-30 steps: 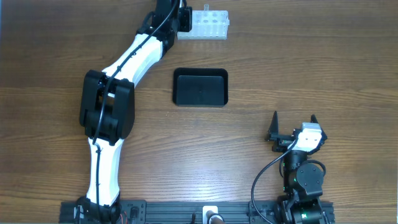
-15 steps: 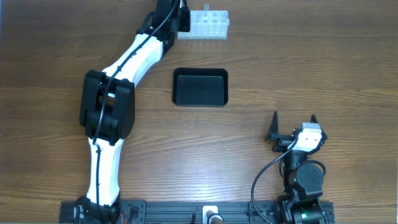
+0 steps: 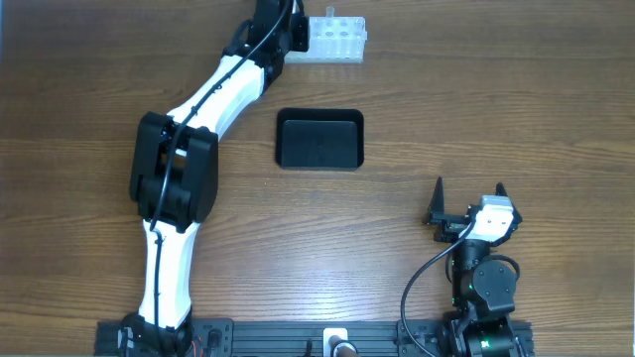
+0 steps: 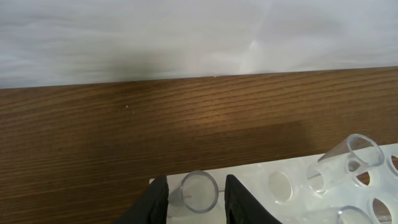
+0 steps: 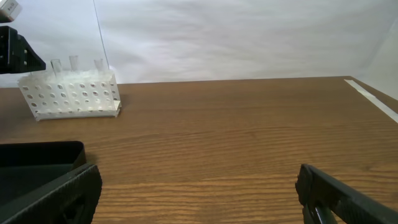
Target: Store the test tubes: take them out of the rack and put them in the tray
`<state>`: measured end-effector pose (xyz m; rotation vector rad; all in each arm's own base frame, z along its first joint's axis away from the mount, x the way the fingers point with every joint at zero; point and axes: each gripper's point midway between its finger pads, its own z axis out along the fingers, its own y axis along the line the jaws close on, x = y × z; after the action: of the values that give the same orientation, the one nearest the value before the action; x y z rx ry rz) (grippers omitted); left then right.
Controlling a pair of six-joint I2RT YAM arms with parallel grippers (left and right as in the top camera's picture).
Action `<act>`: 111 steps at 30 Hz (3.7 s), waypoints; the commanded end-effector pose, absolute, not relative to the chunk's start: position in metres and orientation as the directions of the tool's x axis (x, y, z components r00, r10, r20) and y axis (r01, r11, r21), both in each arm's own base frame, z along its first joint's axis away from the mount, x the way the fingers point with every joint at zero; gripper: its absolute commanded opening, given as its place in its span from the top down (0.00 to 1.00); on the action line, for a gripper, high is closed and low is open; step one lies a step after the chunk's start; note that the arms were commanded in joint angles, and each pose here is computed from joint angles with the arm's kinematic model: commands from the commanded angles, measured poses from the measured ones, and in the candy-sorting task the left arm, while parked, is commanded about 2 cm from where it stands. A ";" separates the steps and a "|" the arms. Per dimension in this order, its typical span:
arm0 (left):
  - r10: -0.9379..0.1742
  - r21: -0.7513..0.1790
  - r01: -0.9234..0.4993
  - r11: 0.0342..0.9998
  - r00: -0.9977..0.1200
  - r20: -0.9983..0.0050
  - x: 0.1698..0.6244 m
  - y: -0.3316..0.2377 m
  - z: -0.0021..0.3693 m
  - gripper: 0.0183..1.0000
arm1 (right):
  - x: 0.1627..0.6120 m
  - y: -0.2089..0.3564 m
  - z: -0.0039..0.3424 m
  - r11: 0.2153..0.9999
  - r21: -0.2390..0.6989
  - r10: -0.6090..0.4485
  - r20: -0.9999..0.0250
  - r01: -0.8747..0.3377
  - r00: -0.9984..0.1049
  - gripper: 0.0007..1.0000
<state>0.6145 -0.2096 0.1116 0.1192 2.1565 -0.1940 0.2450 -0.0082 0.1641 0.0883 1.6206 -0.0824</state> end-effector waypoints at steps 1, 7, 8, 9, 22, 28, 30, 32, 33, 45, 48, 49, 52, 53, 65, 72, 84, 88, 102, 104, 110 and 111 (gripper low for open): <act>0.005 -0.093 0.151 0.984 -0.546 -0.838 0.620 -0.211 0.113 0.75 | 0.245 -0.009 0.163 0.994 -0.006 -0.001 -0.999 0.110 -0.048 0.01; 0.005 -0.087 0.142 0.986 -0.544 -0.839 0.620 -0.209 0.113 0.81 | 0.245 -0.009 0.163 0.994 -0.006 -0.001 -0.999 0.110 -0.048 0.01; 0.005 -0.084 0.138 0.987 -0.544 -0.839 0.620 -0.208 0.113 0.81 | 0.245 -0.009 0.163 0.994 -0.006 -0.001 -0.999 0.110 -0.048 0.01; 0.004 -0.082 0.135 0.987 -0.543 -0.840 0.620 -0.208 0.113 0.84 | 0.245 -0.009 0.163 0.994 -0.006 -0.001 -0.999 0.110 -0.048 0.01; 0.002 -0.080 0.132 0.988 -0.532 -0.847 0.620 -0.207 0.121 0.88 | 0.245 -0.009 0.163 0.994 -0.006 -0.001 -0.999 0.110 -0.048 0.01; -0.006 -0.067 0.113 0.991 -0.470 -0.882 0.616 -0.200 0.174 0.89 | 0.245 -0.009 0.163 0.994 -0.006 -0.001 -0.999 0.110 -0.048 0.01; -0.002 -0.062 0.124 0.990 -0.432 -0.902 0.613 -0.199 0.202 0.88 | 0.245 -0.009 0.163 0.994 -0.006 -0.001 -0.999 0.110 -0.048 0.01; 0.007 -0.050 0.137 0.989 -0.390 -0.921 0.608 -0.199 0.230 0.88 | 0.245 -0.009 0.163 0.994 -0.006 0.000 -0.999 0.110 -0.048 0.01; 0.012 -0.044 0.147 0.988 -0.364 -0.931 0.604 -0.200 0.247 0.88 | 0.245 -0.009 0.163 0.994 -0.006 -0.001 -0.999 0.110 -0.048 0.01; 0.024 -0.062 0.219 0.974 -0.370 -0.929 0.530 -0.223 0.328 0.87 | 0.245 -0.009 0.163 0.994 -0.006 -0.001 -0.999 0.110 -0.048 0.01; 0.022 -0.089 0.183 0.979 -0.532 -0.846 0.510 -0.227 0.285 0.86 | 0.245 -0.009 0.163 0.994 -0.006 -0.001 -0.999 0.110 -0.048 0.01; 0.013 -0.097 0.152 0.984 -0.597 -0.802 0.501 -0.225 0.266 0.86 | 0.245 -0.009 0.163 0.994 -0.006 -0.001 -0.999 0.110 -0.048 0.01; -0.024 -0.093 0.054 0.994 -0.729 -0.684 0.481 -0.217 0.221 0.87 | 0.245 -0.009 0.163 0.994 -0.006 -0.001 -0.999 0.110 -0.048 0.01; -0.031 -0.083 0.030 0.996 -0.762 -0.647 0.476 -0.214 0.207 0.88 | 0.245 -0.009 0.163 0.994 -0.006 -0.001 -0.999 0.110 -0.048 0.01; -0.041 -0.013 -0.039 0.999 -0.897 -0.441 0.461 -0.214 0.109 0.86 | 0.245 -0.009 0.163 0.994 -0.006 -0.001 -0.999 0.110 -0.048 0.01; -0.024 0.032 -0.039 0.999 -0.927 -0.374 0.451 -0.208 0.087 0.85 | 0.245 -0.009 0.163 0.994 -0.006 -0.001 -0.999 0.110 -0.048 0.01; -0.009 0.042 -0.021 0.999 -0.964 -0.267 0.434 -0.208 0.061 0.84 | 0.245 -0.009 0.163 0.994 -0.006 -0.001 -0.999 0.110 -0.048 0.01; -0.008 0.038 -0.018 0.999 -0.970 -0.243 0.430 -0.209 0.055 0.81 | 0.245 -0.009 0.163 0.994 -0.006 -0.001 -0.999 0.110 -0.048 0.01; -0.035 0.001 -0.039 0.999 -0.917 -0.398 0.462 -0.217 0.104 0.66 | 0.245 -0.009 0.163 0.994 -0.006 -0.001 -0.999 0.110 -0.048 0.01; -0.051 -0.017 -0.049 0.999 -0.867 -0.496 0.484 -0.221 0.131 0.64 | 0.245 -0.009 0.163 0.994 -0.006 -0.001 -0.999 0.110 -0.048 0.01; -0.008 -0.060 0.051 0.997 -0.699 -0.715 0.542 -0.248 0.180 0.55 | 0.245 -0.009 0.163 0.994 -0.006 -0.001 -0.999 0.110 -0.048 0.01; 0.001 -0.057 0.064 0.996 -0.677 -0.736 0.550 -0.251 0.179 0.54 | 0.245 -0.009 0.163 0.994 -0.006 -0.001 -0.999 0.110 -0.048 0.01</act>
<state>0.5386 -0.2490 0.1818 -0.0365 2.3552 -0.1614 0.2450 -0.0082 0.1641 0.0883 1.6206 -0.0824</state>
